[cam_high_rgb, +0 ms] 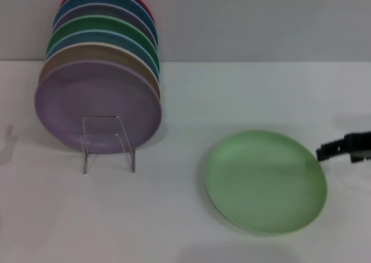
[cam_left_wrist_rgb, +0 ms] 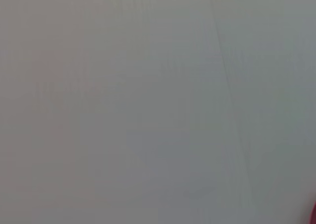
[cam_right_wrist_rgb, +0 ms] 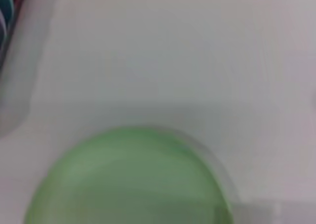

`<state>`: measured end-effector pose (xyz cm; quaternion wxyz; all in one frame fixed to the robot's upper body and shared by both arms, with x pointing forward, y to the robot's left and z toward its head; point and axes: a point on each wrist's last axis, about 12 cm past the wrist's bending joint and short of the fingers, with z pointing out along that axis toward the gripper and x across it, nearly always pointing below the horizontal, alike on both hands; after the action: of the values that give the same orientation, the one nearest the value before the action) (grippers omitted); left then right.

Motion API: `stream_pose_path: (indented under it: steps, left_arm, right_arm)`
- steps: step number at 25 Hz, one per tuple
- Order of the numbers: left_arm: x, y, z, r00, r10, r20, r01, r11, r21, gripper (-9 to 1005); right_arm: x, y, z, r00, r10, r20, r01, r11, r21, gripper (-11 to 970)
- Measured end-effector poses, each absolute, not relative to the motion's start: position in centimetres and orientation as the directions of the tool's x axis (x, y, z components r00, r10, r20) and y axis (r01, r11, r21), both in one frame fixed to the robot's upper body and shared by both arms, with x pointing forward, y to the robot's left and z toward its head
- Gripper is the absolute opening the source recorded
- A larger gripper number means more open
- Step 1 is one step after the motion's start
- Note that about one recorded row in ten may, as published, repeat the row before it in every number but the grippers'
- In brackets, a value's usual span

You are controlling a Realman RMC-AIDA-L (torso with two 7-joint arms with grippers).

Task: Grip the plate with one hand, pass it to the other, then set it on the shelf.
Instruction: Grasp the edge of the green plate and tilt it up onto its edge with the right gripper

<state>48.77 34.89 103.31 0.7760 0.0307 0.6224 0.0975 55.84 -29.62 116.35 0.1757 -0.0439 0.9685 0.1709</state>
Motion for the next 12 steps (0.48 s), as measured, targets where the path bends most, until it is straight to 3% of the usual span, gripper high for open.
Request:
stream_pose_path:
  steps: [12]
  left_arm:
    - [48.8, 34.6, 103.3, 0.212, 0.188, -0.959, -0.089, 0.981, 0.172, 787]
  right_arm:
    - [56.7, -28.6, 113.7, -0.957, -0.062, -0.283, -0.161, 0.926, 0.341, 832]
